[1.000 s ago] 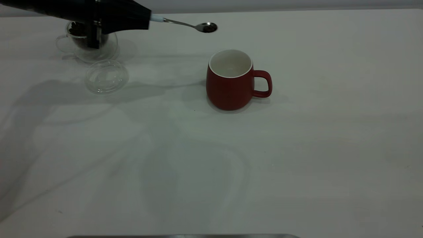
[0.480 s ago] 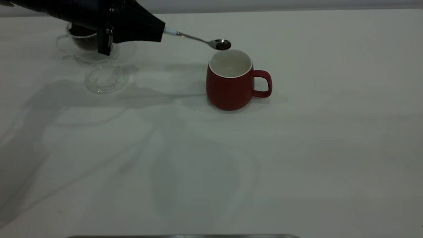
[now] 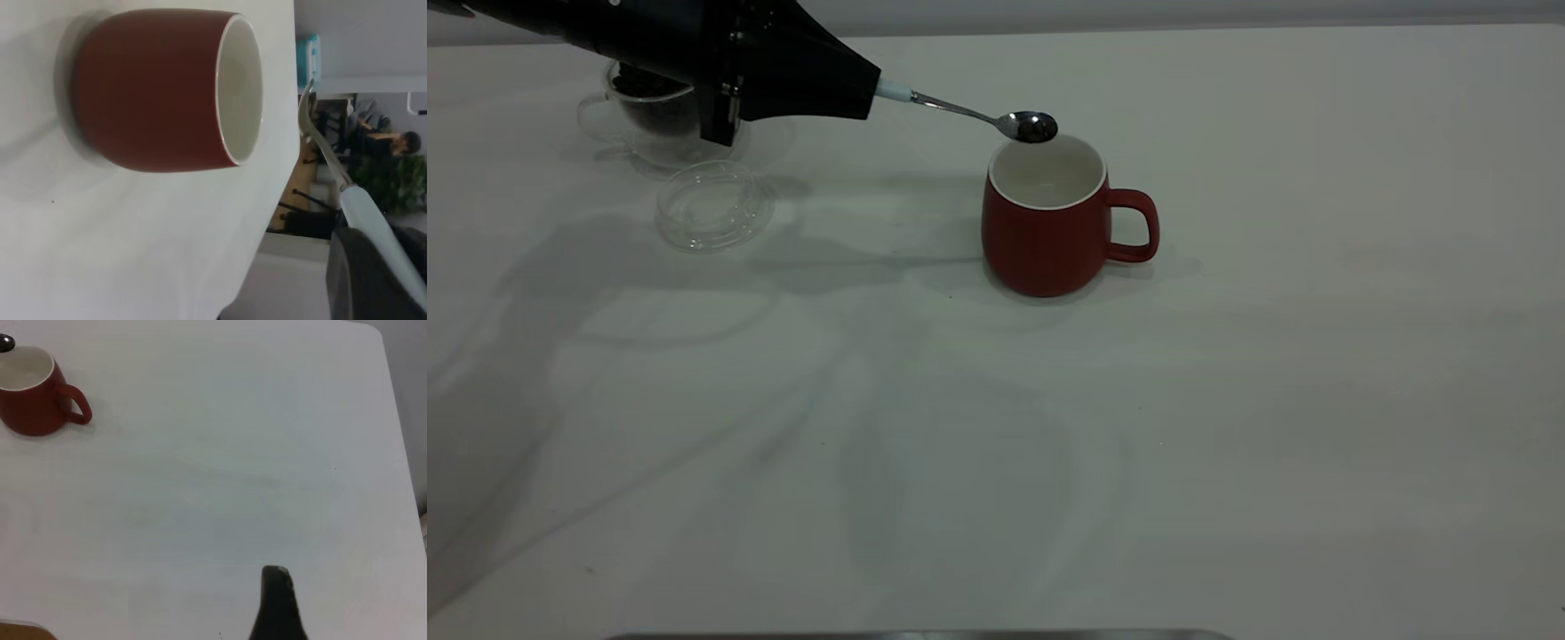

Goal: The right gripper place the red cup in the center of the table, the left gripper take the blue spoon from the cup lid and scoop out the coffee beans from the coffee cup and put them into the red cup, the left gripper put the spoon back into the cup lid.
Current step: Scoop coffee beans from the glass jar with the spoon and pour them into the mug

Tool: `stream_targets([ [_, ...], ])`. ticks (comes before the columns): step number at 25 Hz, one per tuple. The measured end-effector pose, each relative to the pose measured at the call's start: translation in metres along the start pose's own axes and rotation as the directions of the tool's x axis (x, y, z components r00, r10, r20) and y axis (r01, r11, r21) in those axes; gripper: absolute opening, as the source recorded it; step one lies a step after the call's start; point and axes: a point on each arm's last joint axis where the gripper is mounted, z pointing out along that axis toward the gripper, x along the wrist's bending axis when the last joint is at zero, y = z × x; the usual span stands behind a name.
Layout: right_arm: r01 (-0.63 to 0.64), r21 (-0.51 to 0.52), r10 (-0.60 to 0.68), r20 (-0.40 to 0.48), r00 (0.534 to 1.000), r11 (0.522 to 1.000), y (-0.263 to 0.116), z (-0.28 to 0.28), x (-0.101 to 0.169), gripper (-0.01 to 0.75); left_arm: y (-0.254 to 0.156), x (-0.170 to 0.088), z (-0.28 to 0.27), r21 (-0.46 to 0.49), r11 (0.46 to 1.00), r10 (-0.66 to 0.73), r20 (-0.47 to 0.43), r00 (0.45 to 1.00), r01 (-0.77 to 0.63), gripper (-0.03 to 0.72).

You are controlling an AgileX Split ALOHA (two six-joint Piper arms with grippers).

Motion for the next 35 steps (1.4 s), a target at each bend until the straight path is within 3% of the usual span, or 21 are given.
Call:
stream_targets([
  [7,0.000,0.000,0.000,0.000,1.000,1.000,0.000,0.000,0.000,0.591,0.003,0.002,0.009,-0.022,0.996,0.085,-0.069,0.994,-0.087,0.121],
  [24,0.000,0.000,0.000,0.000,1.000,1.000,0.000,0.000,0.000,0.591,0.005,0.003,0.017,-0.006,0.944,0.327,-0.126,0.937,-0.330,0.120],
  [35,0.000,0.000,0.000,0.000,1.000,1.000,0.000,0.000,0.000,0.591,0.005,0.003,0.017,0.018,0.859,0.509,-0.122,0.852,-0.511,0.120],
])
